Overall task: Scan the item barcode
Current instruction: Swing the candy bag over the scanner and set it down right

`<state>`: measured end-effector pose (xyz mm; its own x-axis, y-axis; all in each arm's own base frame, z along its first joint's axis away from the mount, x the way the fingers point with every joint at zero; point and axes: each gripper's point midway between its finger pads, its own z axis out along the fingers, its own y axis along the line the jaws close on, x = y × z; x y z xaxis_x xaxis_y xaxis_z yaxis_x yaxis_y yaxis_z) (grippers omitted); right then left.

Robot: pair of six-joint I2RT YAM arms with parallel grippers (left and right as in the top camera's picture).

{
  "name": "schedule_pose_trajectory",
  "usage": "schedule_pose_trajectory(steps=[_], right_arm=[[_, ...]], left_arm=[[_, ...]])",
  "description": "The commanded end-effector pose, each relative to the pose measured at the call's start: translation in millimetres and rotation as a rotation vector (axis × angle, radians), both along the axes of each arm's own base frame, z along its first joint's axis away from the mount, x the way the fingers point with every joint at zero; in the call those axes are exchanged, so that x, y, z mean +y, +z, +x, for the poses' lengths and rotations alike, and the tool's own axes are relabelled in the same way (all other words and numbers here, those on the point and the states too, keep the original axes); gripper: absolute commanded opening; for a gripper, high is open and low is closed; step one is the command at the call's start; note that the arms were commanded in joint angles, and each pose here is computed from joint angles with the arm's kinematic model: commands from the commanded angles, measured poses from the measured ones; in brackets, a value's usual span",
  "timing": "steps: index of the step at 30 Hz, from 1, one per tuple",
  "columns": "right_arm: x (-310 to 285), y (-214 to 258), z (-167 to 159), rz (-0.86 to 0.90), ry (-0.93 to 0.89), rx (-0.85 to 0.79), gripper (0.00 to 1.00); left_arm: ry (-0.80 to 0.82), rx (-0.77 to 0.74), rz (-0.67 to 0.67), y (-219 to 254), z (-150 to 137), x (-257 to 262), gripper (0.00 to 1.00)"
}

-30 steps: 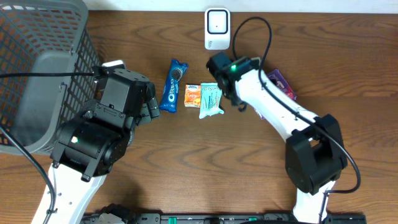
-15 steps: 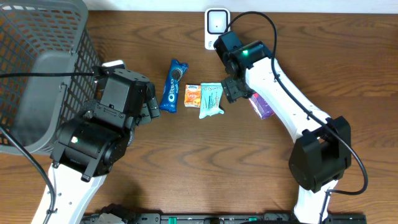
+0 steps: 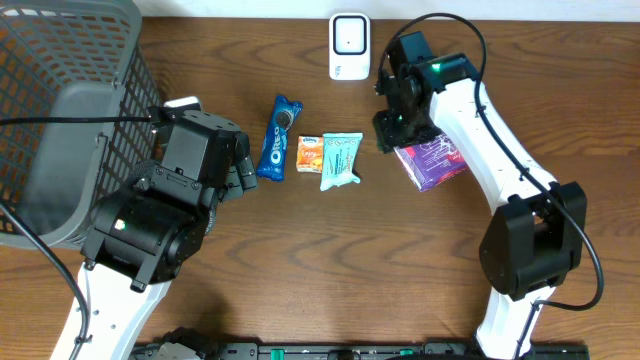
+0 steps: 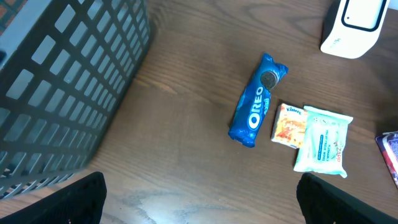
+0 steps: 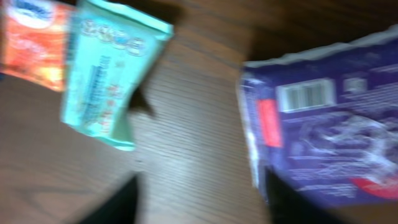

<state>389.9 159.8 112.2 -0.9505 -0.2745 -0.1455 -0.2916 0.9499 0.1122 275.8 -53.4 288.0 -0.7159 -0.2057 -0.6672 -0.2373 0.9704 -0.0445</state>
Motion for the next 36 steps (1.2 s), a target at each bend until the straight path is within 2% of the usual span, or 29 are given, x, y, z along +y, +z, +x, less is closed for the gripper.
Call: schedule_pose_trajectory(steps=[1, 3, 9, 14, 24, 30, 36], right_arm=[[21.3, -8.4, -11.2, 0.081, 0.060, 0.044, 0.08], [14.5, -18.7, -15.1, 0.034, 0.057, 0.053, 0.01], [-38.7, -64.1, -39.0, -0.218, -0.139, 0.119, 0.01], [-50.7, -82.6, -49.8, -0.259, -0.149, 0.140, 0.01], [-43.5, -115.5, -6.8, -0.170, -0.185, -0.079, 0.01], [-64.1, -107.0, 21.9, -0.268, -0.233, -0.223, 0.04], [-86.8, -102.4, 33.0, -0.317, -0.286, -0.264, 0.10]], left_arm=[[0.005, -0.006, 0.013, 2.4, 0.3, 3.5, 0.98], [0.005, -0.006, 0.013, 2.4, 0.3, 3.5, 0.98], [0.005, -0.006, 0.013, 2.4, 0.3, 3.5, 0.98], [0.005, -0.006, 0.013, 2.4, 0.3, 3.5, 0.98], [0.005, -0.006, 0.013, 2.4, 0.3, 3.5, 0.98], [0.005, -0.006, 0.013, 2.4, 0.3, 3.5, 0.98], [0.005, -0.006, 0.013, 2.4, 0.3, 3.5, 0.98]])
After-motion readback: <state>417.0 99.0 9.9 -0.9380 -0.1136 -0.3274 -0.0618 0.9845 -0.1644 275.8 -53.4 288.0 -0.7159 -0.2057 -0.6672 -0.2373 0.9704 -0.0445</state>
